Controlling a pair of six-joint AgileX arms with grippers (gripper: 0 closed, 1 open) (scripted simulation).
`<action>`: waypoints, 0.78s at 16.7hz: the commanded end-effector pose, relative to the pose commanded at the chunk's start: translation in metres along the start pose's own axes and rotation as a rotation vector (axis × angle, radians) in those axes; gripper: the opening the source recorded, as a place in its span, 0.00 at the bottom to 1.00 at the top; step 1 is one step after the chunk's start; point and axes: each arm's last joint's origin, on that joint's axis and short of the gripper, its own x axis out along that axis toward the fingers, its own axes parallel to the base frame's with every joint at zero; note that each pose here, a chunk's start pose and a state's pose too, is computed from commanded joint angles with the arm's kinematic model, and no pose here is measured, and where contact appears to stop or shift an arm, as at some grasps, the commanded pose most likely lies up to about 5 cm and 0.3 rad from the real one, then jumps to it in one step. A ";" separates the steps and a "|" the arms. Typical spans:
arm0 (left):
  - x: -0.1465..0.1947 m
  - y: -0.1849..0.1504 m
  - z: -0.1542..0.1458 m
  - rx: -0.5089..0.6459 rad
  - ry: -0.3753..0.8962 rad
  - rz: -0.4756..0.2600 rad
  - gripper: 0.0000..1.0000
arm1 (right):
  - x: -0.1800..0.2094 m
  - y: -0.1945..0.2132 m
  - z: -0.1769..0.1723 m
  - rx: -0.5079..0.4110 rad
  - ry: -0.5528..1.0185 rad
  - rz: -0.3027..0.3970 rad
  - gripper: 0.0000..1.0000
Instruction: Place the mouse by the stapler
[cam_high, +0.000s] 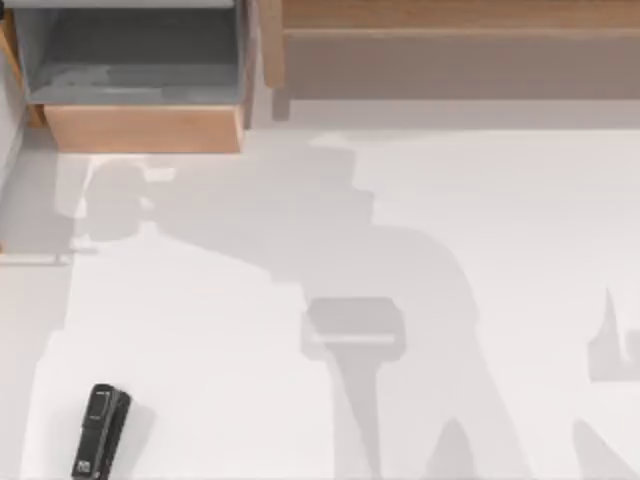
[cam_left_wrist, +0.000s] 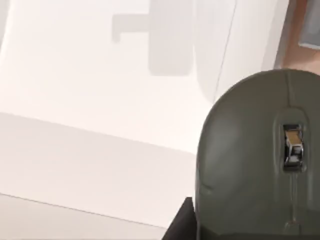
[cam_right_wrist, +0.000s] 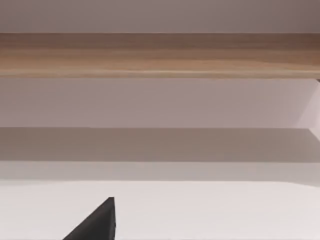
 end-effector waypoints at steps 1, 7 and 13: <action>-0.004 -0.019 -0.009 -0.002 -0.001 -0.011 0.00 | 0.000 0.000 0.000 0.000 0.000 0.000 1.00; -0.007 -0.123 -0.095 0.029 0.065 -0.063 0.00 | 0.000 0.000 0.000 0.000 0.000 0.000 1.00; 0.003 -0.183 -0.211 0.116 0.164 -0.067 0.00 | 0.000 0.000 0.000 0.000 0.000 0.000 1.00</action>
